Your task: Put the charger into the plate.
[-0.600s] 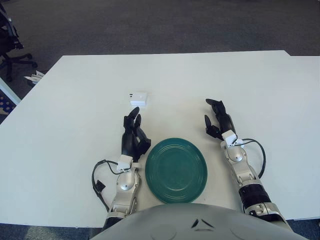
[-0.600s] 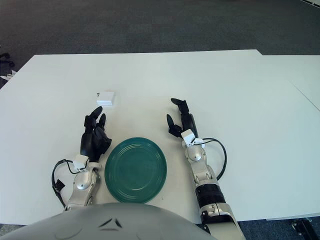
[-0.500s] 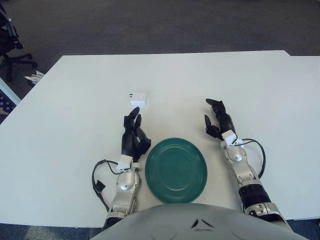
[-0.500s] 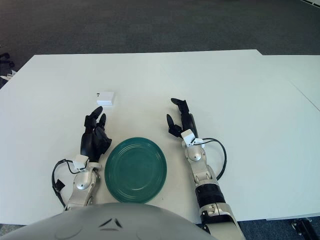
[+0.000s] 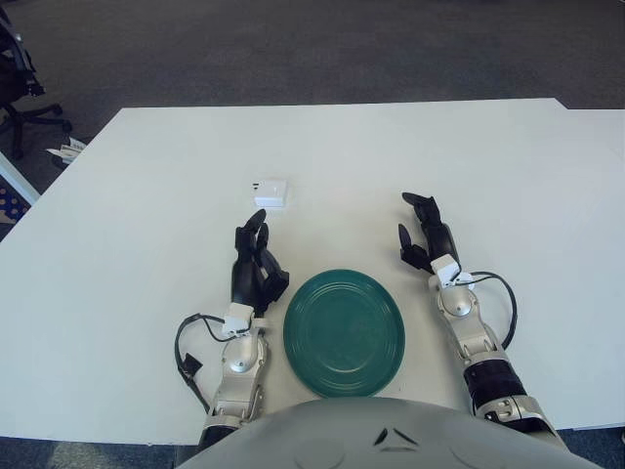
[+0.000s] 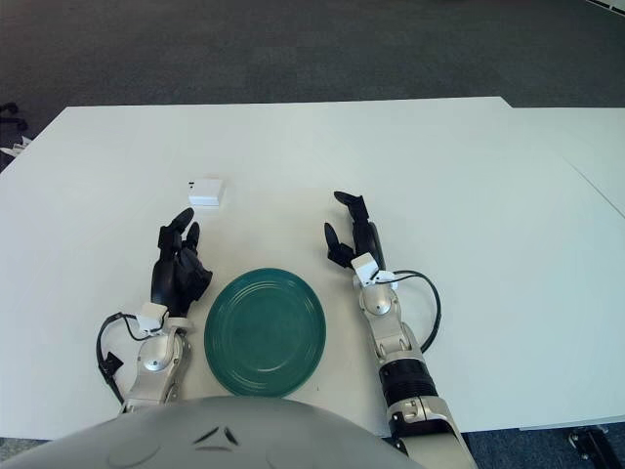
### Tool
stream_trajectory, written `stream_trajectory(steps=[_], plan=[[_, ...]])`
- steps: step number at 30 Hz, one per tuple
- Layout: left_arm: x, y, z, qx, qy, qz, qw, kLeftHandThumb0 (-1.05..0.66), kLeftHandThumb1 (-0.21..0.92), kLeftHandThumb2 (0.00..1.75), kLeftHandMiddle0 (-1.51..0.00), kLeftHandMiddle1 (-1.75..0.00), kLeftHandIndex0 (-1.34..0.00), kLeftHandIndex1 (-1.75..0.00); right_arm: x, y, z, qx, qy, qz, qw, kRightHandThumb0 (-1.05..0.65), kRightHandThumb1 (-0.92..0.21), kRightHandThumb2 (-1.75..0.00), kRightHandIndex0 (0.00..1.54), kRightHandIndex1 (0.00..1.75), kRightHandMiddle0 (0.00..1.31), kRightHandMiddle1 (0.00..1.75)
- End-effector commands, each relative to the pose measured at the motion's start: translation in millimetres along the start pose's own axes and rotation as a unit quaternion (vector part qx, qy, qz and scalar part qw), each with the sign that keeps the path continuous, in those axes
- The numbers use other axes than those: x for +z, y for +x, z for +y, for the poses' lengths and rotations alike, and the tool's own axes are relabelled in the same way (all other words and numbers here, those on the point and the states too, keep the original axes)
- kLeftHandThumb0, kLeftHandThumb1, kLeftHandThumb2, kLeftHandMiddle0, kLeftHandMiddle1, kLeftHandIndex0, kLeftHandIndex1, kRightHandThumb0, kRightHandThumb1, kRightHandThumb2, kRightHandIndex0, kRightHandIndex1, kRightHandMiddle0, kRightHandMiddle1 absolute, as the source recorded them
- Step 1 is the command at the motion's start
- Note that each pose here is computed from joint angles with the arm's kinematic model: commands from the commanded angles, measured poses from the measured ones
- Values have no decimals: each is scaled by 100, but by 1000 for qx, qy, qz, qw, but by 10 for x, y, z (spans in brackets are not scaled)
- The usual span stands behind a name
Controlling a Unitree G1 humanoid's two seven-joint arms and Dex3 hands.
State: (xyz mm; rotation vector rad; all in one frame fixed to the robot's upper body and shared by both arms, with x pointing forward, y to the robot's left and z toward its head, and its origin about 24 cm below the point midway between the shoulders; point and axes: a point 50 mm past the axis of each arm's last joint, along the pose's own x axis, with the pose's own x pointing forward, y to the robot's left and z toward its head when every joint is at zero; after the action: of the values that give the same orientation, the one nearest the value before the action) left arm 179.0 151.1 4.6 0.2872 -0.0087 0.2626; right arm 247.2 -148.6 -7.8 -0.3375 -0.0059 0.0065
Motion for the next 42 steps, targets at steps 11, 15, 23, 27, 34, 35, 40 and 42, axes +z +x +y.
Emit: stream_trajectory(steps=[11,15,23,27,34,35,40,42], plan=[[754,553,244,57,366,-174,912,-103,92,87,-30,-1,-3,-84,-445,-255,176,38,10,116,992,-79,-92,-83,35,1,0,82],[828,687,297,43,426,-202,881,-104,92,80,-31,-1,-5,-86,-452,-251,189,40,13,117,992,-79,-92,-82,35,1,0,82],[847,853,269,-19,507,-256,823,-105,92,71,-26,0,-2,-86,-468,-243,194,38,9,121,992,-80,-92,-83,35,1,0,82],[798,1044,300,-47,546,-269,792,-105,92,69,-22,0,-1,-85,-475,-239,198,35,14,124,992,-80,-92,-83,34,0,0,82],[780,1244,296,-92,576,-275,764,-105,92,69,-15,0,0,-78,-490,-229,189,29,15,124,992,-80,-92,-82,34,1,0,84],[775,1274,280,-100,575,-274,765,-105,92,69,-14,0,0,-77,-492,-230,185,29,16,124,992,-80,-92,-82,34,1,0,84],[699,1405,167,-137,566,-267,768,-105,92,67,-12,0,0,-73,-501,-237,171,28,21,121,992,-79,-92,-81,36,1,1,85],[661,1446,128,-148,563,-264,769,-105,92,66,-12,0,0,-71,-504,-240,166,27,24,120,992,-78,-92,-80,36,1,1,85]])
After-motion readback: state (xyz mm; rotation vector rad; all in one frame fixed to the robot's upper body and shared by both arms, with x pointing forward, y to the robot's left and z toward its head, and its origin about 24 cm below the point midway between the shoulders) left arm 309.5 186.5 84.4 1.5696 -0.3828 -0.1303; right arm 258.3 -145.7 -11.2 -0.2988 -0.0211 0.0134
